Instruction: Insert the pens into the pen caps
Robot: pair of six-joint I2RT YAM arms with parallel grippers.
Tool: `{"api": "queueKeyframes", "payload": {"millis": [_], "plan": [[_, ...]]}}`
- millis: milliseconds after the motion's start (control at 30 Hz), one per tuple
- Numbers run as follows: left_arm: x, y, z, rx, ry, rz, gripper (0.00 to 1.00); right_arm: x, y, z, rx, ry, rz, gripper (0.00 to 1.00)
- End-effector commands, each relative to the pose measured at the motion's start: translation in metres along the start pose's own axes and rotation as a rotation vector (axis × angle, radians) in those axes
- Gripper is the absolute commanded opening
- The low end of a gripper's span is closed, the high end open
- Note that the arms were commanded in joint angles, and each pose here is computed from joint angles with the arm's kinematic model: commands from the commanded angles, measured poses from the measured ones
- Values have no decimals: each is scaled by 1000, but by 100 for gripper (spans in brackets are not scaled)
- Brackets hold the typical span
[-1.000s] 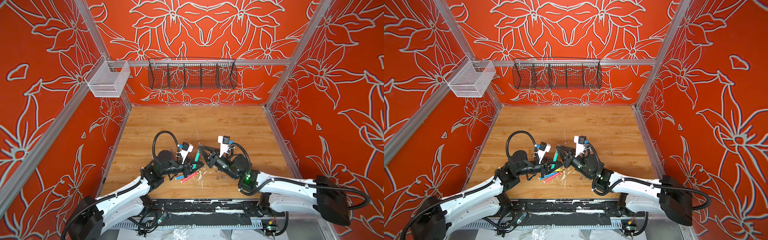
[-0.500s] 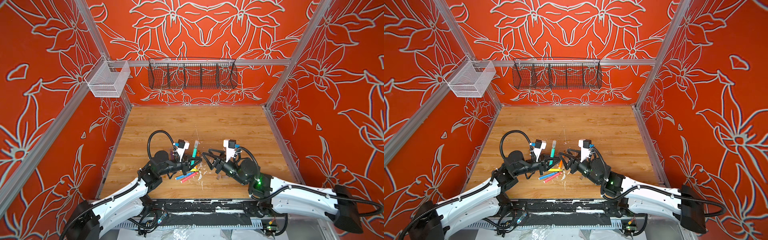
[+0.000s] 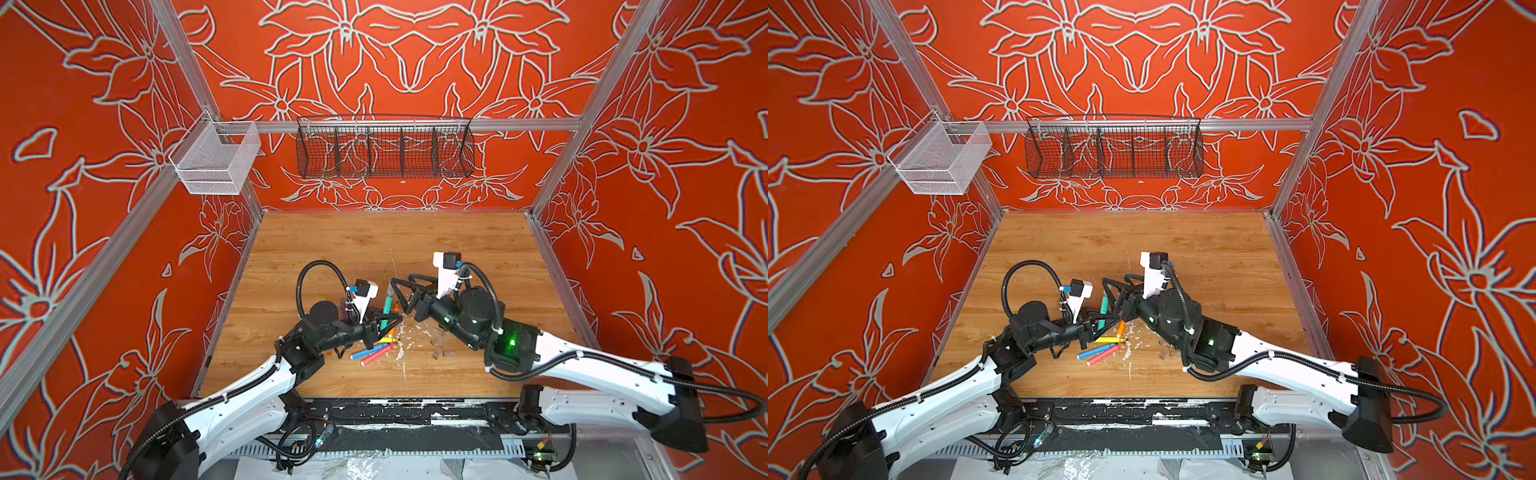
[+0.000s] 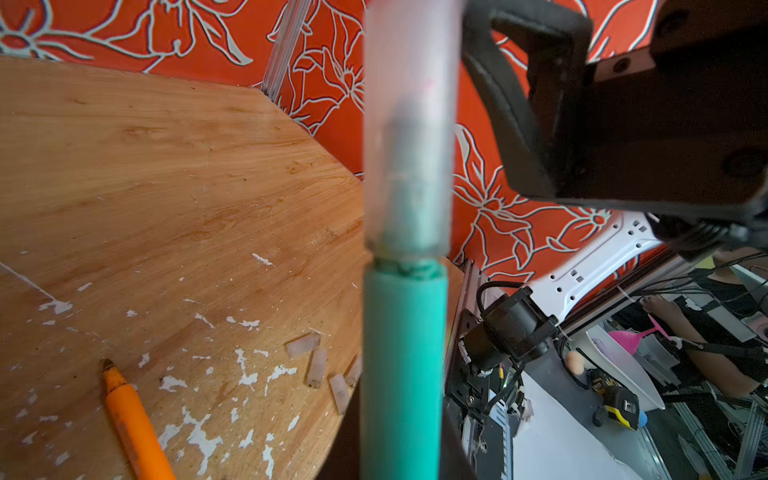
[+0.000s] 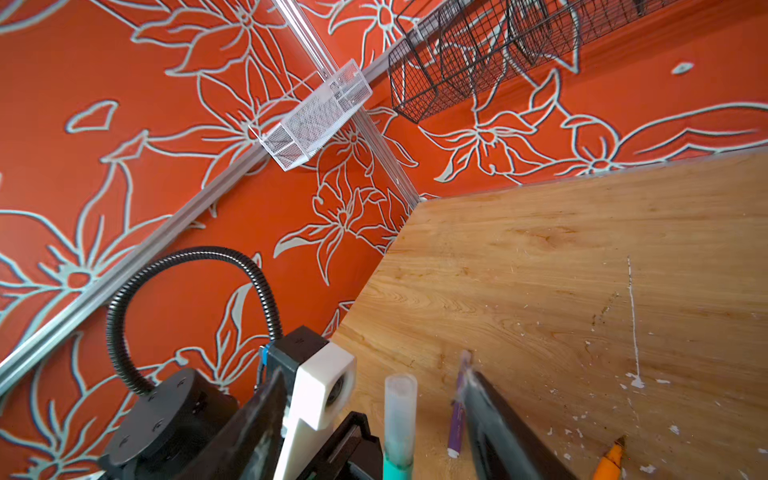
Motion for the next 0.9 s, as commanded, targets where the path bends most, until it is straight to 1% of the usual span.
{"api": "queueKeyframes", "payload": {"millis": [0, 133, 267, 400, 600, 633, 767, 833, 867], "plan": [[-2, -8, 11, 41, -37, -18, 0, 9, -1, 3, 15, 27, -71, 67], [-2, -8, 12, 40, -38, -17, 0, 20, 1, 1, 24, 58, -72, 63], [-1, -7, 11, 37, -36, -17, 0, 26, 1, -1, 30, 73, -62, 47], [-1, -8, 11, 40, -35, -18, 0, 29, 2, -1, 31, 79, -54, 39], [-1, -7, 11, 40, -35, -17, 0, 36, 2, -3, 31, 102, -46, 38], [-1, -7, 11, 38, -33, -15, 0, 37, 3, -4, 32, 106, -43, 35], [0, -6, 10, 39, -31, -14, 0, 39, 4, -7, 32, 126, -32, 11], [-1, -6, 11, 36, -34, -9, 0, 38, 2, -11, 40, 144, -22, 1], [-1, -6, 12, 31, -37, -3, 0, 37, 1, -16, 43, 158, -12, 0]]}}
Point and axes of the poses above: each gripper's point midway between its finger pads, its own x axis out along the fingers, its own y axis along the line the jaws close on, z = x × y, the point moved 8 cm from there along -x, back along the fingers, and after that the axes turned 1 degree about x, right-handed, at the moved point
